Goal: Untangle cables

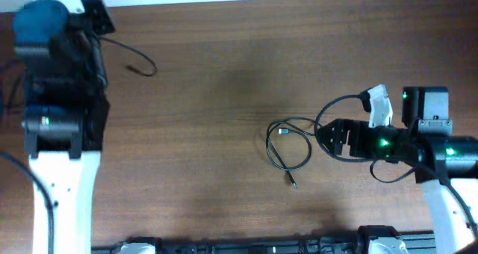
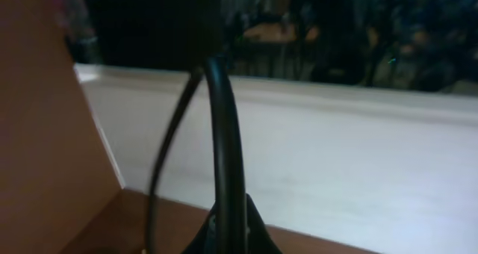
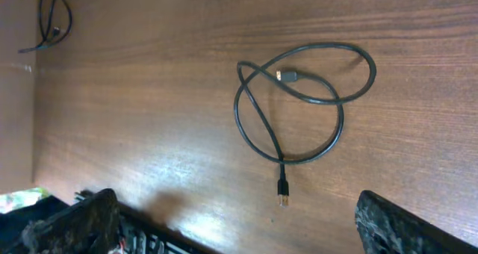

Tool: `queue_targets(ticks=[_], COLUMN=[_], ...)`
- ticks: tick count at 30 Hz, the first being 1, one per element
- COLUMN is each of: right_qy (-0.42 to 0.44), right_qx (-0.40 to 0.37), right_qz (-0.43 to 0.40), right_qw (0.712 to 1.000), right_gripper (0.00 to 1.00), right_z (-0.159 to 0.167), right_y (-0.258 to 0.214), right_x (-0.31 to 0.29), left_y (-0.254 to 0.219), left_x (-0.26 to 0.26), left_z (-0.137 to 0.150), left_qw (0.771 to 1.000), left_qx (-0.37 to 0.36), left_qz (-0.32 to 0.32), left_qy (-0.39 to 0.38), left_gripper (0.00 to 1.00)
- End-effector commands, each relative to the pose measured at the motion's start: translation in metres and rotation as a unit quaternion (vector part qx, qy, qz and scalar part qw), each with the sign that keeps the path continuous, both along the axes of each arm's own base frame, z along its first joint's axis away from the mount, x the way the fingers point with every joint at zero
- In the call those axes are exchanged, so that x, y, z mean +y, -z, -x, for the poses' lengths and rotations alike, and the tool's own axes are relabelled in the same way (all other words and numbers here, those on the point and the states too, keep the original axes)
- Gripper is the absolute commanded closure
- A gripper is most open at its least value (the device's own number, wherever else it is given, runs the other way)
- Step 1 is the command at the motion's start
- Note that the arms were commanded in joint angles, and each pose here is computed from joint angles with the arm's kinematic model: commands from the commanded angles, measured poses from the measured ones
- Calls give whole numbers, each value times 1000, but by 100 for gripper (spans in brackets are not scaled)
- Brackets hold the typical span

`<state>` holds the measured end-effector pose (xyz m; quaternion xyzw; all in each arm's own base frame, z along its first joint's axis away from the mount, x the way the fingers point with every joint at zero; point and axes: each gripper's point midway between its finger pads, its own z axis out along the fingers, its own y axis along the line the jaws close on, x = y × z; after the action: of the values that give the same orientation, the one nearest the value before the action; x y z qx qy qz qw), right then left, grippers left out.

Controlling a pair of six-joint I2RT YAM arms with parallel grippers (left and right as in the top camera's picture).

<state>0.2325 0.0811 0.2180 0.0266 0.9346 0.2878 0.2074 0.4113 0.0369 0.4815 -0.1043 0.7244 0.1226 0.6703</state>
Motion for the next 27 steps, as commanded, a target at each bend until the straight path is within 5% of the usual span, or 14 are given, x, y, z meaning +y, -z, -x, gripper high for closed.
queue_targets(ticks=[1,5,10,11,12,13,19,21,24,27], right_qy=[7,17,17,17,17,17,17,17,17,17], right_qx=[12,4,4,4,4,4,5,8,8,8], right_qz=[-13,-17,-17,-17,-17,-17,-17,-17,-17,-17], right_qw=[1000,1000,1000,1000,1000,1000,1000,1000,1000,1000], right_gripper=[2,2,2,1,2,2,2,2,2,2], right_z=[-1,-7,-7,-7,-7,-7,-7,-6,-6,-6], right_y=[1,-1,-2,-2,-2,-2,-2,-1,-1,-1], right_x=[3,3,3,3,3,3,3,3,3,3], left_y=[34,153,328,340,341,333,181,125,120,144], left_x=[24,39,41,43,49,52,27,5,-49,-71], left_z=[-53,-140,-164,-160,-157,-156,-115,-82,-44,-25], left_qw=[1000,993,954,948,947,949,977,979,942,908], left_qx=[24,113,296,314,320,313,195,153,181,235], left_qz=[-2,14,39,39,40,40,43,49,95,139], left_qy=[8,31,30,24,17,15,73,127,266,317], left_gripper=[100,100,99,71,12,1,1,1,1,1])
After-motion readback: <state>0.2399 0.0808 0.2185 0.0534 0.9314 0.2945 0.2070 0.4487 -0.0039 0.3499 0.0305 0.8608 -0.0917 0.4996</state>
